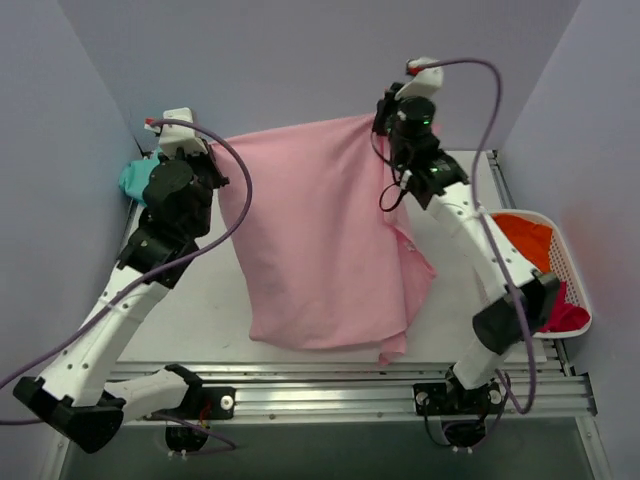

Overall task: Fold and stack the t-shirts
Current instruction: Flatten the tshirt out

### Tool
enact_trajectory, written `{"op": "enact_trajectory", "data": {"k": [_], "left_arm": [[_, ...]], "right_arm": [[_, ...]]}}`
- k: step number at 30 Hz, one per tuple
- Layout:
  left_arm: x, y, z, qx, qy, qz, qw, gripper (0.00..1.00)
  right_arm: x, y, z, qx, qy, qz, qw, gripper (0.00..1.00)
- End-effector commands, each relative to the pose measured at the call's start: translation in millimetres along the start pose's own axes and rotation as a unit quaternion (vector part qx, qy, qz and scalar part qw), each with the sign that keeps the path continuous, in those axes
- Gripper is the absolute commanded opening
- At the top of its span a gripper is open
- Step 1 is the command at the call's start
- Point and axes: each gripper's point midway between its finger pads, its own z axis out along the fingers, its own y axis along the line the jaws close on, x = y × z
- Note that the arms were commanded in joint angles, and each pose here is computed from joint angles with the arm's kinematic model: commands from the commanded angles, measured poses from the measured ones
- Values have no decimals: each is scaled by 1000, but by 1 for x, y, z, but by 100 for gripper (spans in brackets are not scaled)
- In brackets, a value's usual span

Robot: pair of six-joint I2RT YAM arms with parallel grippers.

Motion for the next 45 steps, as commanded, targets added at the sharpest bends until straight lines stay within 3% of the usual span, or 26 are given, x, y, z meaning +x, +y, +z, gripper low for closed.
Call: {"op": "enact_trajectory", "data": {"k": [1,3,6,7,9,10,11,12,13,14,18,19,20,21,22,24,25,30,32,33,34,36,37,38,39,45], "left_arm": [[78,27,53,-33,66,-40,996,2],[137,34,91,-50,111,-26,992,2],[209,50,140,-70,155,-7,985,2],[255,62,156,-86,191,7,978,2],[271,58,187,-69,195,2,978,5],[321,73,198,-82,243,10,967,13],[305,67,223,-73,224,-5,972,56],[315,64,233,-59,235,-13,970,78],[345,76,236,-73,270,-10,960,94],[328,73,250,-73,251,-18,965,94],[298,78,248,-89,217,-20,972,94],[268,76,243,-89,193,-27,977,94],[263,73,236,-88,191,-28,977,94],[261,73,227,-91,184,-28,978,94],[232,72,218,-97,157,-30,982,94],[234,68,195,-98,166,-21,981,94],[215,65,184,-96,155,-24,983,94],[230,25,128,-62,201,-31,977,94],[259,13,106,-51,228,-40,972,94],[264,5,99,-40,230,-52,971,94],[289,-3,83,-35,255,-68,964,95],[307,-14,73,-20,266,-97,959,97],[317,-21,64,-16,275,-107,955,98],[337,-18,52,-23,291,-118,949,100],[342,-19,49,-28,290,-125,948,94],[378,-22,20,-29,310,-137,941,76]], "right_arm": [[107,-53,55,91,80,-4,993,0],[183,-87,83,129,137,-11,982,0],[263,-127,112,171,183,-4,968,0],[279,-134,118,180,191,1,965,0],[309,-152,135,200,211,2,957,38],[315,-157,139,210,213,6,954,63],[319,-161,140,219,217,3,951,99],[314,-164,144,227,207,1,952,100],[309,-164,146,229,199,2,953,100],[293,-161,146,228,185,3,956,100],[244,-156,135,233,144,-4,962,100],[245,-158,127,237,143,-9,961,100],[221,-154,121,234,124,-3,964,100],[215,-154,116,235,120,-2,964,100],[219,-156,108,235,122,-2,964,100],[201,-153,99,233,111,2,966,100],[198,-154,95,236,111,1,965,100],[210,-172,72,270,127,-12,954,100],[226,-183,68,279,138,-18,950,98],[231,-187,68,282,142,-19,949,94],[246,-192,69,287,155,-21,945,79],[257,-198,74,289,164,-20,943,44],[275,-206,74,297,181,-28,937,17],[281,-208,76,299,186,-30,936,7],[281,-207,82,297,188,-30,936,0],[315,-219,96,307,216,-43,926,0]]}}
